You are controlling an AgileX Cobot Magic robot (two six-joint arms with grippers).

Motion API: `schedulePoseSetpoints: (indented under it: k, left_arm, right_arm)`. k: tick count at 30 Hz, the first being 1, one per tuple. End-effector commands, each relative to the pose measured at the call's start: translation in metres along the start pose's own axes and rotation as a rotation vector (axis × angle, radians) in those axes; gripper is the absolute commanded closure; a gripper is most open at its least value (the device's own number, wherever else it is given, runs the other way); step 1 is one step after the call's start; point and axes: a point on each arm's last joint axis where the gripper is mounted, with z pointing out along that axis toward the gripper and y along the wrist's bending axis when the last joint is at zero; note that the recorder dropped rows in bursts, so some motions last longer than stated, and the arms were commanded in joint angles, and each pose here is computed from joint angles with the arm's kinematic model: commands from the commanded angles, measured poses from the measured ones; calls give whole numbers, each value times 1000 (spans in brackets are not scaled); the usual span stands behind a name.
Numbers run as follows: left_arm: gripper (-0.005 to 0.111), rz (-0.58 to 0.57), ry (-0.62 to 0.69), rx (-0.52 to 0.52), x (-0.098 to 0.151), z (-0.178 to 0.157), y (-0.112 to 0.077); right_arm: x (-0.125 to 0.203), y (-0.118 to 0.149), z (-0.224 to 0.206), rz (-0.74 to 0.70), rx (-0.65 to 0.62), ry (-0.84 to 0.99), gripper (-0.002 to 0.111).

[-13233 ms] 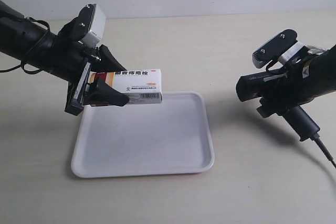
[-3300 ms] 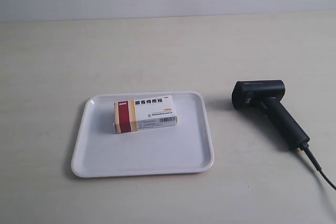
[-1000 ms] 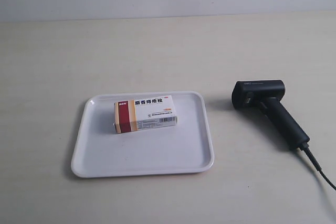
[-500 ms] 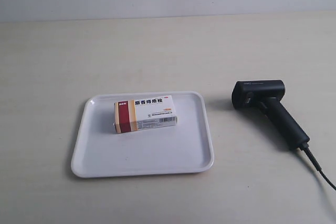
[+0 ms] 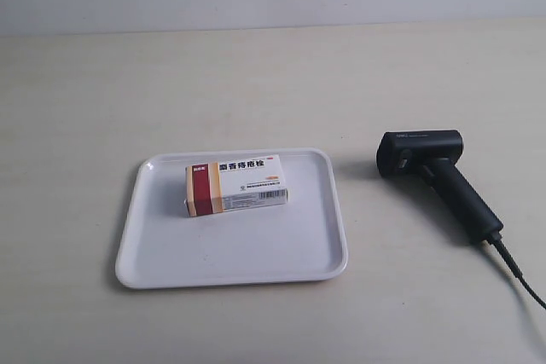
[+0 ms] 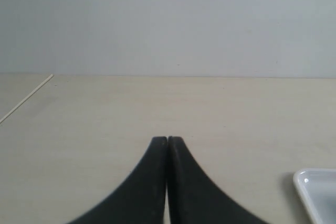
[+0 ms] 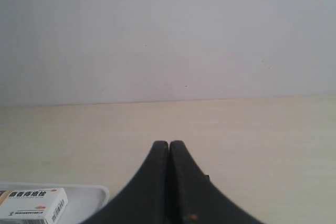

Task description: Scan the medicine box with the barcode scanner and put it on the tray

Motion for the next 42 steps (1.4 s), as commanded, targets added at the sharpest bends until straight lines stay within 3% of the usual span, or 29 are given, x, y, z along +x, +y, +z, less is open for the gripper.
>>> schedulePoseSetpoints:
  k: [1,6,17,42]
  left_arm:
    - [104,-8,-6,-1,0,0,0]
    - [104,-8,-6,-1,0,0,0]
    - [104,-8,-6,-1,0,0,0]
    - [104,-8,-6,-1,0,0,0]
  right_arm:
    - [2,0,0,-12,0,1,108]
    - [1,-1,-1,-13,17,-10,108]
    - [-2,-16,-15,-7,278,-111,108]
    - [-2,-17,-15,-9,294,-104,108]
